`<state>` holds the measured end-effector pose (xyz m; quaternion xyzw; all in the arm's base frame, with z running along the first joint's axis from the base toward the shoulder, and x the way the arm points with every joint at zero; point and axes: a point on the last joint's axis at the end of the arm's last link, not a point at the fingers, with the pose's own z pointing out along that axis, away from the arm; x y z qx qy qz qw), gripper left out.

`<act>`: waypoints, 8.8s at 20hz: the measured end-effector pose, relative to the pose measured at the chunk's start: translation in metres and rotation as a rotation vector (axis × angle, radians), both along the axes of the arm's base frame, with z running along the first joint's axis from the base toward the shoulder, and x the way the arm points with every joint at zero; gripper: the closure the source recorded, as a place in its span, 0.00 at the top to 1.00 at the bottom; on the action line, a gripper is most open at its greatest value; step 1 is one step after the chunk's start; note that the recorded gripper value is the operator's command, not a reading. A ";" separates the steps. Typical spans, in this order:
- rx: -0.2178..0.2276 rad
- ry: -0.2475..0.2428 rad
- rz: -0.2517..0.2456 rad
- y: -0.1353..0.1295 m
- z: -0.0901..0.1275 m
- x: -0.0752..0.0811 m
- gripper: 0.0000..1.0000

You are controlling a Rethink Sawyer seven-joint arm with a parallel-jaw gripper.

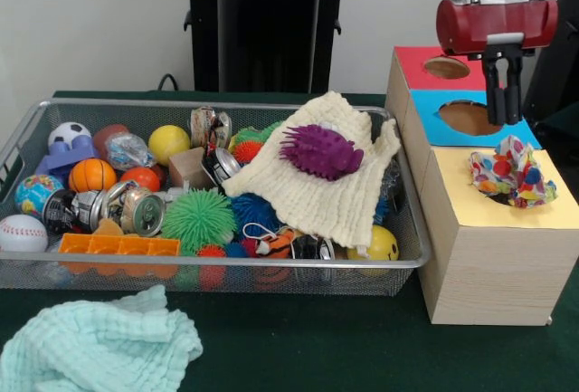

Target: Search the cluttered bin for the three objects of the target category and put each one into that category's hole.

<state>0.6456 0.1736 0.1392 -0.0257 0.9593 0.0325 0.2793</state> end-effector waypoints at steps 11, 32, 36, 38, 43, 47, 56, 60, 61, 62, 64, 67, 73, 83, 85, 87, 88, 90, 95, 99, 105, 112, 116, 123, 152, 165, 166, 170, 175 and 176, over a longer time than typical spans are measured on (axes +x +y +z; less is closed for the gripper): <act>0.011 -0.005 -0.033 -0.020 0.003 0.009 0.00; 0.016 0.038 0.041 0.045 0.022 -0.009 0.00; 0.014 0.028 0.071 0.072 0.026 -0.013 0.00; 0.015 0.022 0.082 0.083 0.027 -0.013 0.00; 0.015 0.026 0.081 0.084 0.019 -0.008 0.00; 0.014 0.036 0.062 0.072 0.013 -0.005 0.00; 0.015 0.035 -0.001 0.031 0.013 0.009 0.00; 0.016 0.034 -0.017 0.020 0.013 0.013 0.00; 0.016 0.035 -0.020 0.019 0.013 0.013 0.00; 0.016 0.035 -0.020 0.019 0.012 0.013 0.00; 0.016 0.036 -0.019 0.019 0.012 0.013 0.00; 0.016 0.039 -0.020 0.019 0.010 0.013 0.00; 0.012 0.056 -0.018 0.020 -0.001 0.010 0.00; 0.013 0.099 -0.016 0.021 -0.025 0.002 0.00; 0.013 0.103 -0.016 0.022 -0.028 0.001 0.00; 0.013 0.104 -0.016 0.022 -0.028 0.000 0.00; 0.013 0.103 -0.015 0.022 -0.028 0.001 0.00; 0.013 0.103 -0.015 0.022 -0.028 0.001 0.00; 0.013 0.101 -0.014 0.023 -0.027 0.001 0.00; 0.012 0.097 -0.009 0.026 -0.025 0.001 0.00; 0.012 0.089 0.005 0.036 -0.023 0.002 0.00; 0.014 0.071 0.010 0.041 -0.024 0.014 0.00; 0.009 0.067 0.016 0.040 -0.029 0.015 0.00; -0.014 0.072 0.038 0.029 -0.043 0.010 0.00; -0.036 0.074 0.053 0.013 -0.049 0.009 0.00; -0.041 0.097 0.076 0.027 -0.064 -0.002 0.00; -0.042 0.098 0.078 0.028 -0.066 -0.003 0.00; -0.058 0.060 0.090 0.038 -0.084 -0.002 0.00; -0.073 -0.001 0.093 0.041 -0.106 0.005 0.00; -0.073 -0.012 0.091 0.041 -0.111 0.006 0.00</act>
